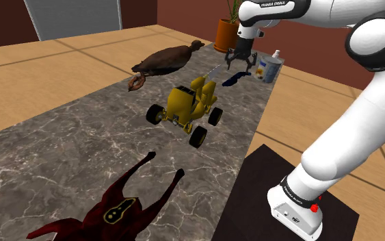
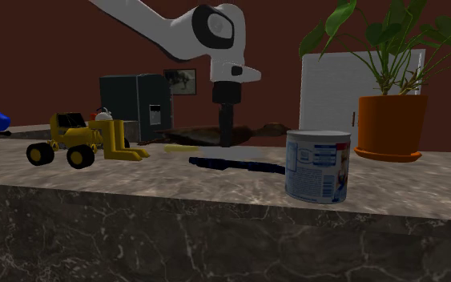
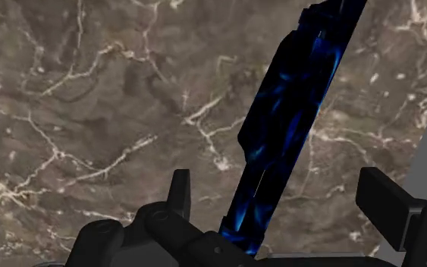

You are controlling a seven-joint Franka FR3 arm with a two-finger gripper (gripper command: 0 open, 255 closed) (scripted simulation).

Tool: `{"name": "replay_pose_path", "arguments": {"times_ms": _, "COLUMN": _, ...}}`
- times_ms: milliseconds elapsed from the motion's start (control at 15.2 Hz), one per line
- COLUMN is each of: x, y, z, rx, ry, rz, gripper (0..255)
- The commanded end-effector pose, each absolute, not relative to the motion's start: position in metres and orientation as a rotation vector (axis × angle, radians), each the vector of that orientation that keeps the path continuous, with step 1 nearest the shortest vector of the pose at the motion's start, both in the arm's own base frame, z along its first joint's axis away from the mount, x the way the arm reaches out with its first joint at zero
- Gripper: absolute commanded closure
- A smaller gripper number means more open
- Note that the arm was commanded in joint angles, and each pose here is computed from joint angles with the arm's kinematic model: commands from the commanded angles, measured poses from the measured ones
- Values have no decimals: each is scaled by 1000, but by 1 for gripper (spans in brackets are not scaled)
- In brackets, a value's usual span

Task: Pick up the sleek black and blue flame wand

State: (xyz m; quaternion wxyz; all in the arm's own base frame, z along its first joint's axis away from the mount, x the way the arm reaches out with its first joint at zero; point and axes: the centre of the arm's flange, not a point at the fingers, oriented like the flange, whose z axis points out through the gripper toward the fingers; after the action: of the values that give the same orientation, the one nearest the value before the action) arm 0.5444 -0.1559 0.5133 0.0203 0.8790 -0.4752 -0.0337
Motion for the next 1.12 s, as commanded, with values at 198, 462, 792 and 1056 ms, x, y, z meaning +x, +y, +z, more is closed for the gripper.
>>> {"name": "replay_pose_path", "arguments": {"times_ms": 198, "x": 563, "y": -201, "z": 502, "rx": 2591, "ry": -1703, "rz": -96, "gripper": 0}}
{"name": "replay_pose_path", "arguments": {"times_ms": 462, "x": 563, "y": -201, "z": 481, "rx": 2591, "ry": -1703, "rz": -96, "gripper": 0}}
{"name": "replay_pose_path", "arguments": {"times_ms": 792, "x": 563, "y": -201, "z": 467, "rx": 2591, "ry": -1703, "rz": -96, "gripper": 0}}
{"name": "replay_pose_path", "arguments": {"times_ms": 1056, "x": 563, "y": -201, "z": 467, "rx": 2591, "ry": -1703, "rz": -96, "gripper": 255}}
